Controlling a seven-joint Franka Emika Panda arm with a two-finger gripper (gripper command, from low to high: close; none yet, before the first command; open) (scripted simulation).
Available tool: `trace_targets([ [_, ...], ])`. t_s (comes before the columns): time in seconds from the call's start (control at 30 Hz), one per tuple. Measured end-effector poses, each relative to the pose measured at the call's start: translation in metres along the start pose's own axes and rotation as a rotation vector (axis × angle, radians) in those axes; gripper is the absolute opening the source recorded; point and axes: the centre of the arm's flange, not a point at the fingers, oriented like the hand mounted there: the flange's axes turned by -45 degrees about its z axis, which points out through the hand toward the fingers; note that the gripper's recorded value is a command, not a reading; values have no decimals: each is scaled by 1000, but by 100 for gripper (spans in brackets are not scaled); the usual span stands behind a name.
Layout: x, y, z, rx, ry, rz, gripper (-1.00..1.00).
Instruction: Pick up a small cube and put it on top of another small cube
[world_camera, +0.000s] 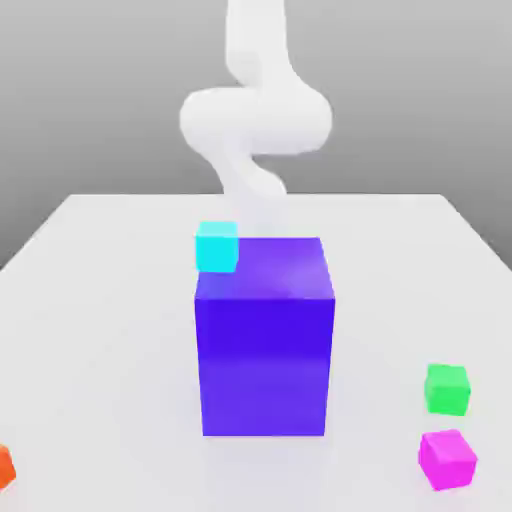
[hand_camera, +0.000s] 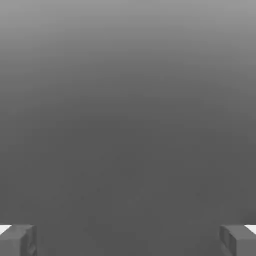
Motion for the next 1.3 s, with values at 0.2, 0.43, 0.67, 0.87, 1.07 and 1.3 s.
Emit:
trace_targets([
  [0.2, -8, -43, 112, 121, -141, -321, 0],
  [0.43, -52, -107, 228, 268, -277, -694, 0],
  [0.67, -130, -179, 323, 430, -393, -1083, 0],
  [0.87, -216, -220, 388, 566, -487, -1403, 0],
  [1.07, -287, -237, 444, 626, -523, -1538, 0],
  [1.3, -300, -237, 457, 629, -525, -1539, -100],
])
